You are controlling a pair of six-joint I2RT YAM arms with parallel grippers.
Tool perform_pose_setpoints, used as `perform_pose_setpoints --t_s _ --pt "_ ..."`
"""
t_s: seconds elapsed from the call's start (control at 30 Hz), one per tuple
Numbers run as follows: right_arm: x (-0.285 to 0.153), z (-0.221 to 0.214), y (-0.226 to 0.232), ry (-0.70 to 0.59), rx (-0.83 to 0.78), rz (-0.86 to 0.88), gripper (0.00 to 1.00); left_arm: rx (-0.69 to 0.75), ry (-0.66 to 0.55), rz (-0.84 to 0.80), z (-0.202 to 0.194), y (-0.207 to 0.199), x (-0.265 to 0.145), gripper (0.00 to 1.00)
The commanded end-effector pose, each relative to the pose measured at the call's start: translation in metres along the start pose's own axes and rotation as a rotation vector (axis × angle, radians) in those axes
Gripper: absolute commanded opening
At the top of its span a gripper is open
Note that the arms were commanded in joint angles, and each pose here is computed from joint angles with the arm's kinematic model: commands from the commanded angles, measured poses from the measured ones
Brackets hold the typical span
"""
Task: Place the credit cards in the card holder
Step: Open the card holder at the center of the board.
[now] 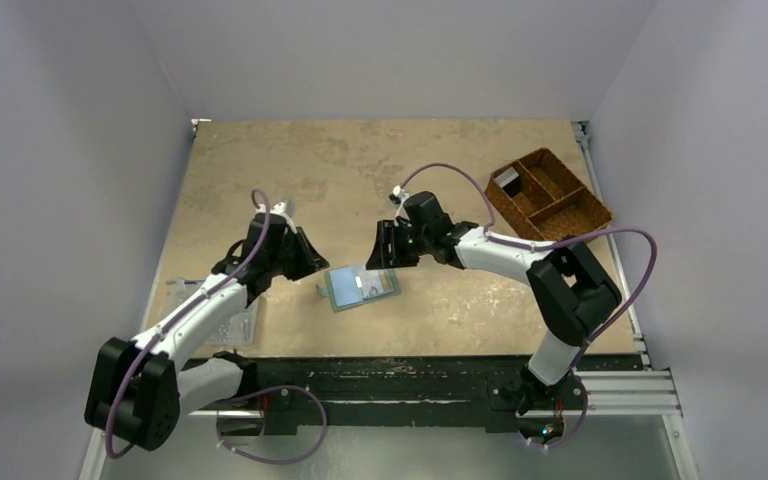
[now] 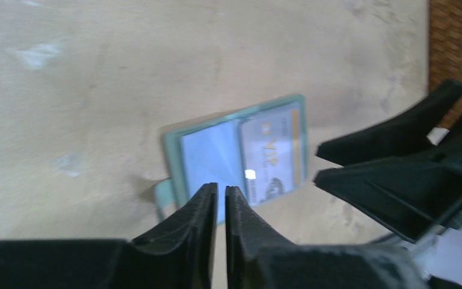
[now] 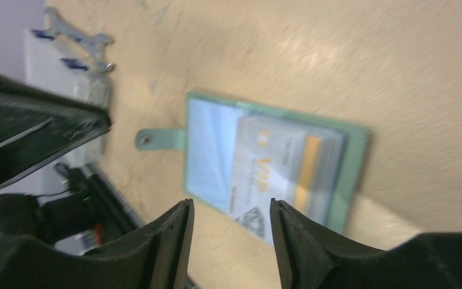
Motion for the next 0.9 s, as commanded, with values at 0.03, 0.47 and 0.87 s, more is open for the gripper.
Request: perform_pose_setpoints --t_s 0.03,0.47,0.87 --pt "0.004 0.002 0.019 0.016 -0.108 0.019 0.52 -0.02 0.192 -0.222 -0.017 -0.027 0.024 0.03" --pt "0.053 -0.023 0.027 0.085 -0.243 -0.167 0.09 -0.046 0.226 -0.065 -0.045 0.022 0.052 0.0" --pt "0.03 -0.011 0.031 0.027 -0.277 -0.228 0.15 -0.034 0.216 -0.043 -0.042 0.023 0.053 0.0"
Point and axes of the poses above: each gripper's point midway between its finger pads, its own x axis out along the fingers, its own y axis along the line the jaws close on, z = x × y, the point moved 5 cm from there along -x, back along the fingers, and after that the axes turned 7 degrees about -x, right-handed, at the moved point
